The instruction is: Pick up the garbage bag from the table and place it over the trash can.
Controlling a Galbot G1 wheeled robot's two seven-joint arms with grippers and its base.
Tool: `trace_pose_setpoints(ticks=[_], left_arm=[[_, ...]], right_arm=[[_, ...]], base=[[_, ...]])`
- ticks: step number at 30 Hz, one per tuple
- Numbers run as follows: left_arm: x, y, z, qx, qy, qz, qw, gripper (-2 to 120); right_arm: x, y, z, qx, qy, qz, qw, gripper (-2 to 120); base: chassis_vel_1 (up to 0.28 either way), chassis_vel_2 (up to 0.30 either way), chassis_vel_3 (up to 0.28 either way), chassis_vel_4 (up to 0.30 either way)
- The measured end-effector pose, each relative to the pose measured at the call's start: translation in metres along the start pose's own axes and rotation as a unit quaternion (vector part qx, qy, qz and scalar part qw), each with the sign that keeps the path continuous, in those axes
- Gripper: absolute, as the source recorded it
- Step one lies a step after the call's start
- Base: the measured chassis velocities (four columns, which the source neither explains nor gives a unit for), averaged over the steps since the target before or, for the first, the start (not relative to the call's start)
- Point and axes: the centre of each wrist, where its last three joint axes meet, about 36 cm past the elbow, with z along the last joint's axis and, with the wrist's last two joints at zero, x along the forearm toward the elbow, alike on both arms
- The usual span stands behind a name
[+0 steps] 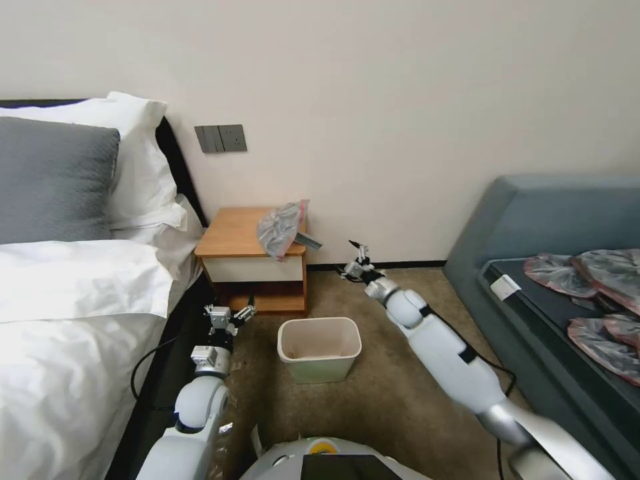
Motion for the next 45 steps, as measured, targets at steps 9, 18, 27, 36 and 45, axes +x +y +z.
trace_pose_setpoints(ticks=[9,18,27,36,45], left_arm=[[0.0,0.0,0.005,-0.002,0.003,-0.005,1.0,95],[0.001,-0.003,0.009,0.0,0.002,-0.02,0.9998,95],[0.005,-0.007,0.012,0.004,0.004,-0.026,0.9997,93],[0.004,-0.009,0.012,0.006,0.002,-0.028,0.9996,93],[0.003,-0.01,0.011,0.007,0.001,-0.029,0.9996,93]], right_arm=[[-0.037,0.009,0.004,0.018,-0.004,-0.028,0.999,100],[-0.073,-0.008,-0.022,0.04,-0.035,-0.02,0.998,100],[-0.077,-0.016,-0.03,0.046,-0.043,-0.027,0.998,92],[-0.077,-0.015,-0.035,0.046,-0.048,-0.031,0.997,59],[-0.078,-0.012,-0.037,0.043,-0.049,-0.034,0.997,30]], base=[[0.0,0.0,0.0,0.0],[0.0,0.0,0.0,0.0],[0.0,0.0,0.0,0.0],[0.0,0.0,0.0,0.0],[0.0,0.0,0.0,0.0]])
